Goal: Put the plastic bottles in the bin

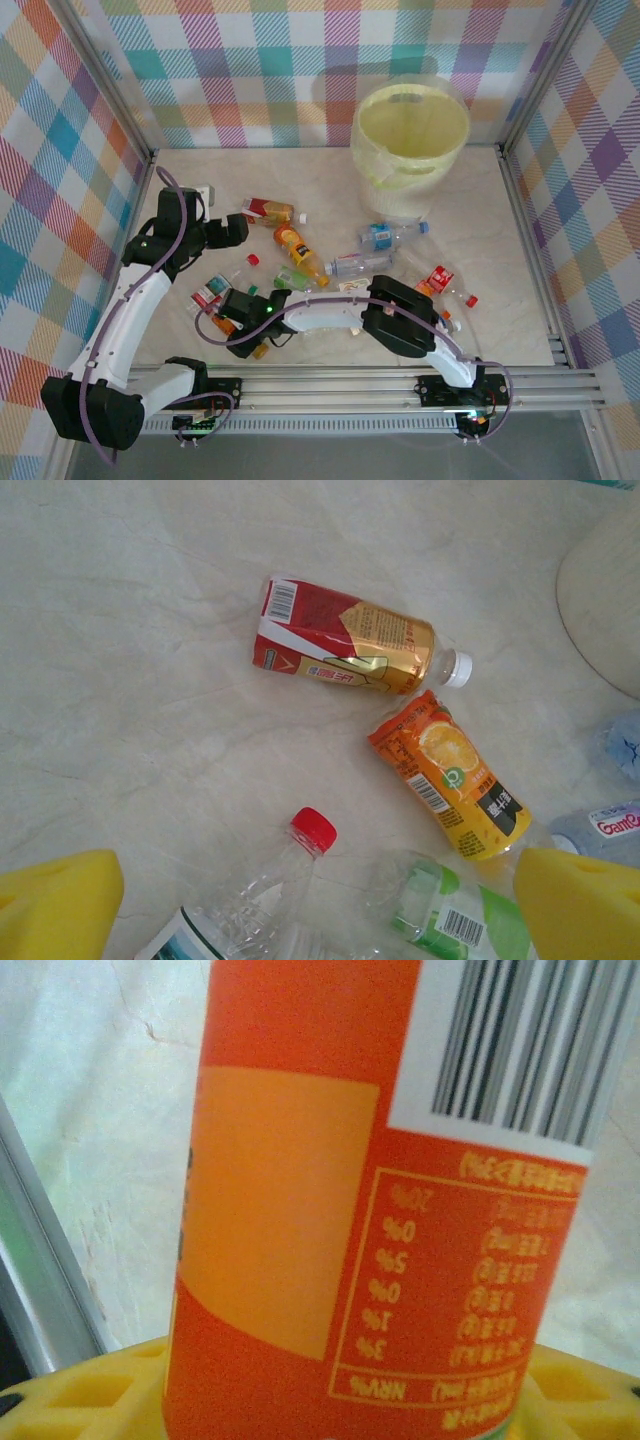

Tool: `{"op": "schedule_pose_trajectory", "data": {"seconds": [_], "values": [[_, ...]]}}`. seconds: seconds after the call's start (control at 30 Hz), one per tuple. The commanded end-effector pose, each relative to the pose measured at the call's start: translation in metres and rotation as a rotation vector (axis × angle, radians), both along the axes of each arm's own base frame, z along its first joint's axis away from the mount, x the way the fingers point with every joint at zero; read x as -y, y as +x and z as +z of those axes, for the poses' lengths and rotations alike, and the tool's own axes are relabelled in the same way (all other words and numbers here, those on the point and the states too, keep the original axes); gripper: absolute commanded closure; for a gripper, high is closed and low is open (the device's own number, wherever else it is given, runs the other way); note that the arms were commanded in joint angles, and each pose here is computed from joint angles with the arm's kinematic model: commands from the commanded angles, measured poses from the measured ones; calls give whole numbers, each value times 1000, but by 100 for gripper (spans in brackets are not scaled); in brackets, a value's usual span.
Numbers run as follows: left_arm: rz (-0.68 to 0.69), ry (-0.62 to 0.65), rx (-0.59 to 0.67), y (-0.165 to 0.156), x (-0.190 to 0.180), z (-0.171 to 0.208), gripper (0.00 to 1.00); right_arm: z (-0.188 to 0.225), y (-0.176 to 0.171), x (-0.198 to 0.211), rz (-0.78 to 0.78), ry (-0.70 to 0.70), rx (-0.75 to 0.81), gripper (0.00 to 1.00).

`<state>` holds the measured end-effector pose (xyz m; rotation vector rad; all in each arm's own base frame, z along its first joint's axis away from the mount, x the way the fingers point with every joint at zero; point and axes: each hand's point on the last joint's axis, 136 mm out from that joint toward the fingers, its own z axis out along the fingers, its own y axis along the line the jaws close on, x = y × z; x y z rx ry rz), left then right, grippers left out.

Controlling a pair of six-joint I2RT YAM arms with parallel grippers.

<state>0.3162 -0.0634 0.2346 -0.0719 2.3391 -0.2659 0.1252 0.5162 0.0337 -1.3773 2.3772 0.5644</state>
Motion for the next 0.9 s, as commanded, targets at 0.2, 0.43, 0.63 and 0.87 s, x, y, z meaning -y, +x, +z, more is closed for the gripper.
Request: {"op": "schedule_pose_trajectory", "data": {"seconds": [0.2, 0.43, 0.63, 0.87], "values": [[22, -59, 55, 31, 9, 36, 0, 53, 19, 15, 7, 107, 66, 39], [-93, -126, 100, 56, 35, 51, 0, 86, 40, 47, -47, 125, 113, 39], [-284, -271, 179, 60, 74, 81, 0, 117, 61, 88, -130, 133, 144, 39], [-486, -438, 321, 41, 106, 120, 0, 143, 87, 141, -235, 112, 186, 39]]}}
